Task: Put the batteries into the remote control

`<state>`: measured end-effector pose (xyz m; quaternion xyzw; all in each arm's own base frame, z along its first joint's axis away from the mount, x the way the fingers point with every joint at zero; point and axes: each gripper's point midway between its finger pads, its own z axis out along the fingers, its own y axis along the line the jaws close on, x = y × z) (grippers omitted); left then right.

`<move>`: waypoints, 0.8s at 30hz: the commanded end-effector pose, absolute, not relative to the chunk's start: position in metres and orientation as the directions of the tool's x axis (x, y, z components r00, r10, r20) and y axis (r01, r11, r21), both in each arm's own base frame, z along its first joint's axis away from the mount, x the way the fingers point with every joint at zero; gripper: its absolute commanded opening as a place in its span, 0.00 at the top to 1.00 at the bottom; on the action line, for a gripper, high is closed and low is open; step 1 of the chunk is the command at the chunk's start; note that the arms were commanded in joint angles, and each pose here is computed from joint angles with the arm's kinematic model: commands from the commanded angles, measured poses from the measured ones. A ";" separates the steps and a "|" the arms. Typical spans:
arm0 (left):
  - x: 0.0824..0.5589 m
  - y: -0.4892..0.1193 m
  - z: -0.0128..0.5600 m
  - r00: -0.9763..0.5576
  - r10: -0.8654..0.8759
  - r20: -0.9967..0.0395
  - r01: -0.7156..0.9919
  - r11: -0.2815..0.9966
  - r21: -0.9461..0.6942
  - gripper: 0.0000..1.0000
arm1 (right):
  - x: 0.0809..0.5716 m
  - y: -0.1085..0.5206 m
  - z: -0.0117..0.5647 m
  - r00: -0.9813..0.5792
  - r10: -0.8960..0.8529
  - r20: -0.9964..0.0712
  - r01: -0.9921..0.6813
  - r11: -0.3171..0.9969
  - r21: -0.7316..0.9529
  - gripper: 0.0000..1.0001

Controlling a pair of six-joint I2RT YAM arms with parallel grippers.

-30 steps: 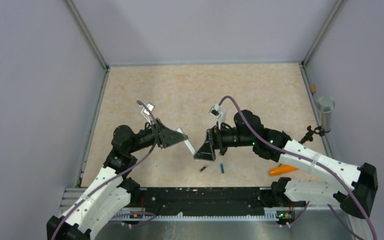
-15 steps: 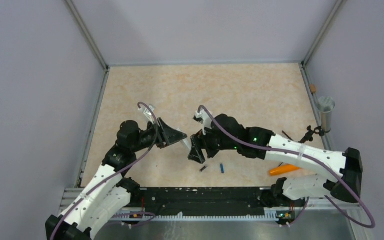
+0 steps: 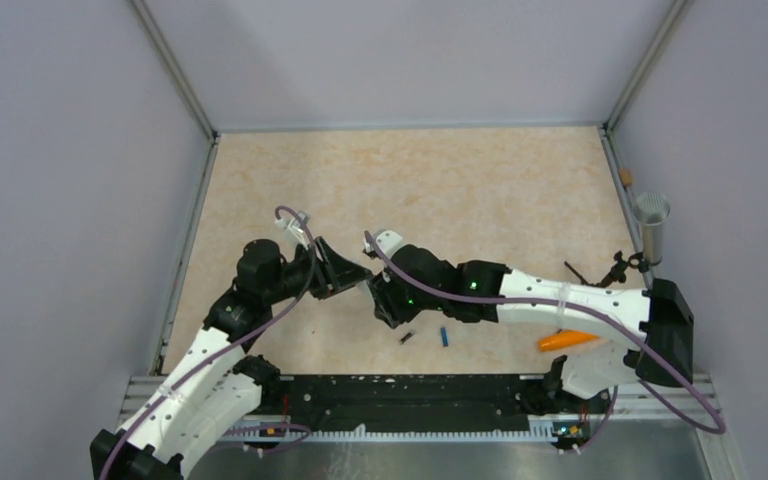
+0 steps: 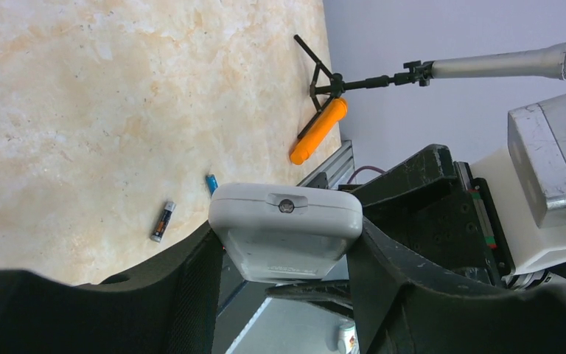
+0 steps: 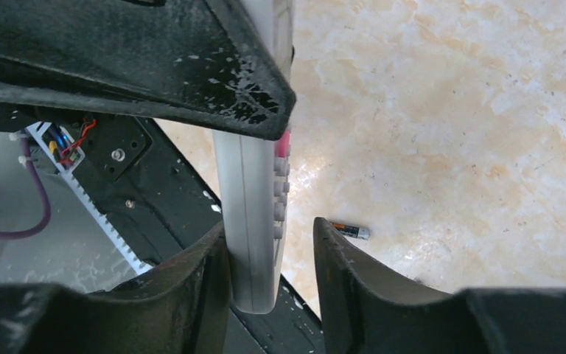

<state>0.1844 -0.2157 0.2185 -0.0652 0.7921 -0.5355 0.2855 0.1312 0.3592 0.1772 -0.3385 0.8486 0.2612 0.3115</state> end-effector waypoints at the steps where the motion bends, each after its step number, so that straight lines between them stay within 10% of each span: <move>1: 0.189 -0.216 0.238 -0.803 -0.421 -0.421 0.250 0.403 -0.880 1.00 | 0.140 0.367 0.199 -0.552 -0.362 -0.751 -0.725 0.654 0.217 0.62; 6: 0.190 -0.216 0.236 -0.809 -0.424 -0.408 0.234 0.405 -0.884 1.00 | 0.139 0.367 0.201 -0.553 -0.358 -0.752 -0.725 0.653 0.221 1.00; 8: 0.191 -0.216 0.234 -0.810 -0.427 -0.403 0.226 0.406 -0.885 1.00 | 0.138 0.367 0.202 -0.553 -0.357 -0.752 -0.725 0.651 0.224 1.00; 24: 0.184 -0.220 0.245 -0.799 -0.380 -0.466 0.328 0.373 -0.868 0.08 | 0.128 0.341 0.207 -0.557 -0.374 -0.741 -0.726 0.654 0.215 1.00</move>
